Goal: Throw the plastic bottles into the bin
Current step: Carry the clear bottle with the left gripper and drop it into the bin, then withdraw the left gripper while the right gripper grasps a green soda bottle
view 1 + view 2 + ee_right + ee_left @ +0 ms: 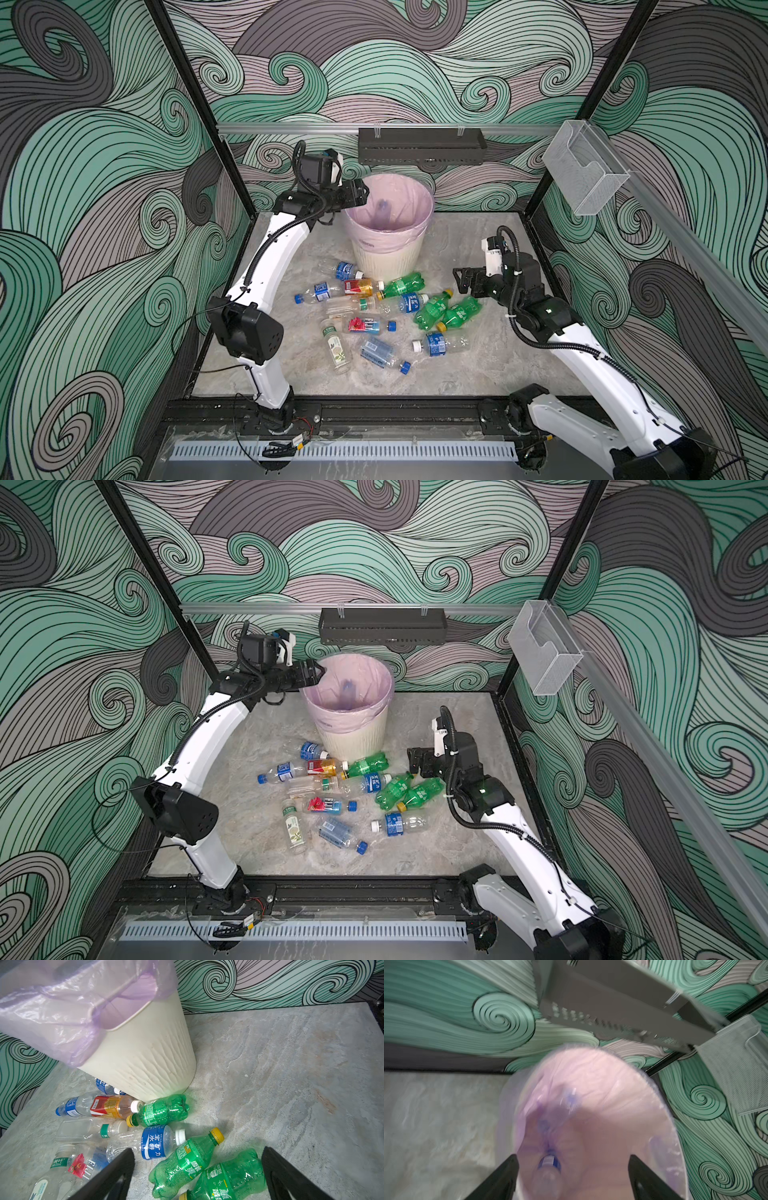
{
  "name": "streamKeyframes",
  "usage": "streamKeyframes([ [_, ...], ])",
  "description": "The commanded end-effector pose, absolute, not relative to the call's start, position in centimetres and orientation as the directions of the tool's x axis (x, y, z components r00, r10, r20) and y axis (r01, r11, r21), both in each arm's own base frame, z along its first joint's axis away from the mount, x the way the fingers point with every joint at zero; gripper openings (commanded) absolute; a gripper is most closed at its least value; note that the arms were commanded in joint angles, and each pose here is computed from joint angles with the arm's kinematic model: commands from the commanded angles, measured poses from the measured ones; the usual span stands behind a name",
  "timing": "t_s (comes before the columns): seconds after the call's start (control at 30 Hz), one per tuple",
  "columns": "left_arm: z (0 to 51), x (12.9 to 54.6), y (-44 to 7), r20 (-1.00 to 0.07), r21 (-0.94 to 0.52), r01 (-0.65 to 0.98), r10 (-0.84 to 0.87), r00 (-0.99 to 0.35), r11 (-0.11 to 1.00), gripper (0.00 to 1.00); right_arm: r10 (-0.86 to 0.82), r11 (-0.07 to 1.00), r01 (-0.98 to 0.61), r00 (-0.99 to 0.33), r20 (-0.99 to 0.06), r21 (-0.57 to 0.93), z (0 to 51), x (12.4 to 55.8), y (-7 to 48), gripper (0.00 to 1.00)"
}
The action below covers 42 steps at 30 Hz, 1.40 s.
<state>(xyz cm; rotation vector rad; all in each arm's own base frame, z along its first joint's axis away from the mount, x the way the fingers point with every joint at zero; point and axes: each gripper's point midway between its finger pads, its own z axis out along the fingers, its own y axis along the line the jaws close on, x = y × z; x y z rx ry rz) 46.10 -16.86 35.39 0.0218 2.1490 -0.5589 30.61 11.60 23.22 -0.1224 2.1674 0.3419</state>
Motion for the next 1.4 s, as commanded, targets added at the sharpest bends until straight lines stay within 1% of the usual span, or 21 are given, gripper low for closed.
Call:
streamKeyframes([
  [0.0,38.9,42.0,-13.9,-0.843,-0.327,0.214,-0.182,-0.506,0.920,0.91,0.073,0.982,-0.087,-0.642,-0.764,0.167,22.1,30.2,9.5,0.95],
  [0.07,38.5,39.1,-12.1,-0.848,-0.304,0.184,-0.177,-0.500,0.935,0.94,0.105,0.986,-0.025,-0.673,-0.732,0.164,21.5,29.8,8.7,0.94],
  [0.17,36.4,35.8,-9.0,-0.837,-0.261,0.102,-0.173,-0.520,0.960,0.99,0.159,0.986,0.078,-0.719,-0.676,0.149,19.8,28.7,7.3,0.93],
  [0.2,35.6,34.7,-8.2,-0.832,-0.250,0.083,-0.170,-0.528,0.965,0.99,0.195,0.980,0.125,-0.734,-0.651,0.152,19.0,28.2,6.8,0.93],
  [0.33,32.0,31.0,-6.0,-0.800,-0.212,0.027,-0.158,-0.579,0.977,0.99,0.305,0.951,0.217,-0.771,-0.559,0.219,16.0,26.9,6.5,0.92],
  [0.5,27.0,27.7,-4.3,-0.741,-0.177,-0.048,-0.165,-0.651,0.983,0.99,0.369,0.926,0.283,-0.815,-0.446,0.248,12.2,26.0,7.2,0.90],
  [0.7,24.4,26.2,-3.8,-0.719,-0.198,-0.089,-0.207,-0.663,0.976,0.99,0.489,0.854,0.355,-0.796,-0.356,0.380,8.6,27.0,8.7,0.90],
  [0.87,24.1,25.9,-3.2,-0.725,-0.164,-0.100,-0.189,-0.662,0.981,0.99,0.525,0.829,0.376,-0.777,-0.346,0.414,7.2,28.3,9.2,0.90],
  [1.0,23.5,25.8,-3.4,-0.706,-0.158,-0.090,-0.176,-0.686,0.983,0.99,0.529,0.821,0.372,-0.782,-0.330,0.433,6.5,29.4,9.9,0.89],
  [1.07,23.1,25.7,-3.4,-0.696,-0.155,-0.093,-0.175,-0.696,0.984,0.99,0.530,0.820,0.384,-0.788,-0.312,0.424,5.6,29.5,10.0,0.87],
  [1.2,22.7,25.4,-3.2,-0.694,-0.154,-0.105,-0.183,-0.697,0.982,0.99,0.546,0.805,0.403,-0.789,-0.280,0.435,4.3,29.6,10.3,0.79],
  [1.37,22.5,25.2,-3.0,-0.696,-0.146,-0.106,-0.179,-0.696,0.984,0.99,0.550,0.805,0.416,-0.790,-0.271,0.423,3.3,29.9,10.1,0.71],
])
